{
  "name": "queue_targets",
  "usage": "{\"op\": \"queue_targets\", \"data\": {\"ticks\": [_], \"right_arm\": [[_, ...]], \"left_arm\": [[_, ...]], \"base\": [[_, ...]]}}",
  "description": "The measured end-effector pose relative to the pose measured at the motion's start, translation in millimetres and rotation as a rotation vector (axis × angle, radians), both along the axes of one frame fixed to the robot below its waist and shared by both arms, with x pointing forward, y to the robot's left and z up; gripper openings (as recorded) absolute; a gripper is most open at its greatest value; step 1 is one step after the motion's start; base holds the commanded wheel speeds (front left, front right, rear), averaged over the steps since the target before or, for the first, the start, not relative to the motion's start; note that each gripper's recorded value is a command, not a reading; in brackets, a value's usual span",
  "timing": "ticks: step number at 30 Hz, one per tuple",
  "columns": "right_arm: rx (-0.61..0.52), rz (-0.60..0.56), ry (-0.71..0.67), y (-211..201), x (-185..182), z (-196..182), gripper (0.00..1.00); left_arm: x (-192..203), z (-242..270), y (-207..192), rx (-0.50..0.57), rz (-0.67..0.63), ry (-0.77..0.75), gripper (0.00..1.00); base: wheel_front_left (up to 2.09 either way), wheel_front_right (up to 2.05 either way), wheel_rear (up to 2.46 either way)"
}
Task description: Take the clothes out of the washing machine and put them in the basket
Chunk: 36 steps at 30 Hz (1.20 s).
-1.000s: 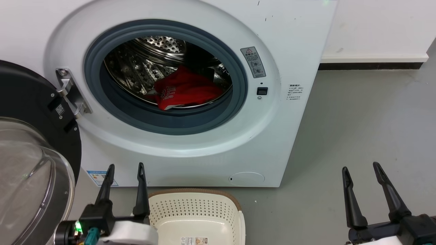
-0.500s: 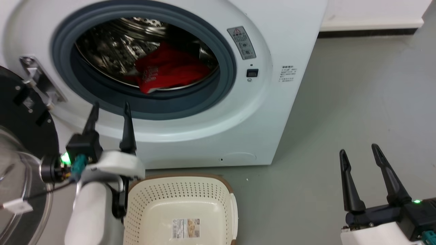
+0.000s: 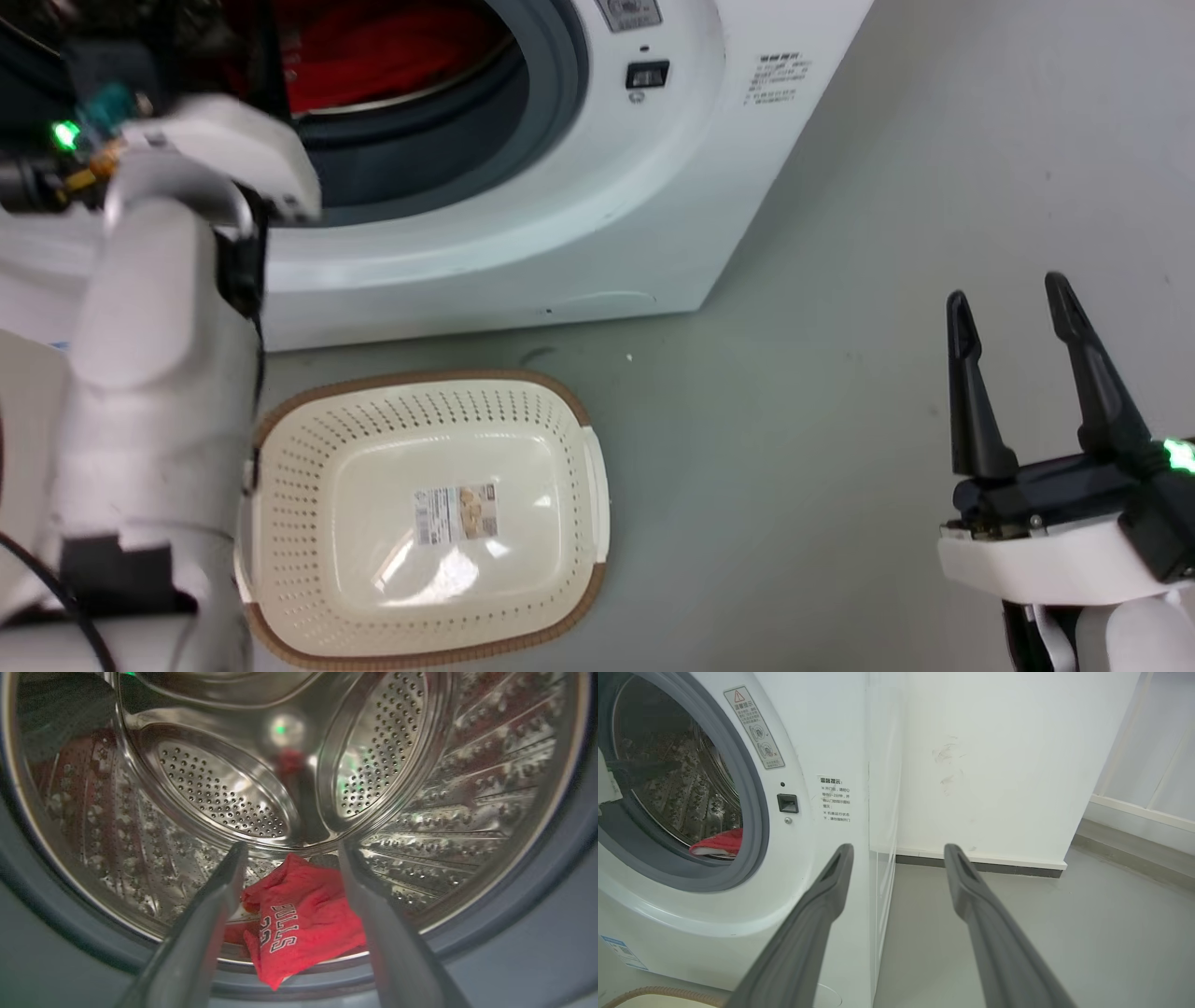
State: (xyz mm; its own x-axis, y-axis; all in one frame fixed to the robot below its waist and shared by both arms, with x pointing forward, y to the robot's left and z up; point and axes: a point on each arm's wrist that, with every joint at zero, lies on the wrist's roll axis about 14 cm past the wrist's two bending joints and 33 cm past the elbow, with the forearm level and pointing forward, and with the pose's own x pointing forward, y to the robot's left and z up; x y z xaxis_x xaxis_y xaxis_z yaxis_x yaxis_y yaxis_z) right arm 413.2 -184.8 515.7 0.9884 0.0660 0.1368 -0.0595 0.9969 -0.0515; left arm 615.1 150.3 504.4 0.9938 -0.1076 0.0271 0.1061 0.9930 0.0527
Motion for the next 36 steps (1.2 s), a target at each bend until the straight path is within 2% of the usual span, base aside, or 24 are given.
{"op": "queue_targets", "data": {"ticks": [7,11,17,29,36], "right_arm": [[0.000,-0.017,0.040,-7,22,-22,1.00],[0.009,-0.018,0.071,-9,35,-39,1.00],[0.011,-0.031,0.096,-15,48,-57,1.00],[0.012,-0.032,0.157,-16,58,-88,1.00],[0.015,-0.038,0.173,-18,60,-96,1.00]], "left_arm": [[59,-29,-1,-0.004,-0.022,0.133,1.00],[81,-71,-11,0.011,-0.056,0.285,1.00],[102,-111,-12,0.049,-0.063,0.434,1.00],[110,-169,-27,0.116,-0.086,0.790,1.00],[106,-189,-32,0.139,-0.075,0.881,1.00]], "base": [[0.00,0.00,0.00],[0.00,0.00,0.00],[0.00,0.00,0.00],[0.00,0.00,0.00],[0.00,0.00,0.00]]}}
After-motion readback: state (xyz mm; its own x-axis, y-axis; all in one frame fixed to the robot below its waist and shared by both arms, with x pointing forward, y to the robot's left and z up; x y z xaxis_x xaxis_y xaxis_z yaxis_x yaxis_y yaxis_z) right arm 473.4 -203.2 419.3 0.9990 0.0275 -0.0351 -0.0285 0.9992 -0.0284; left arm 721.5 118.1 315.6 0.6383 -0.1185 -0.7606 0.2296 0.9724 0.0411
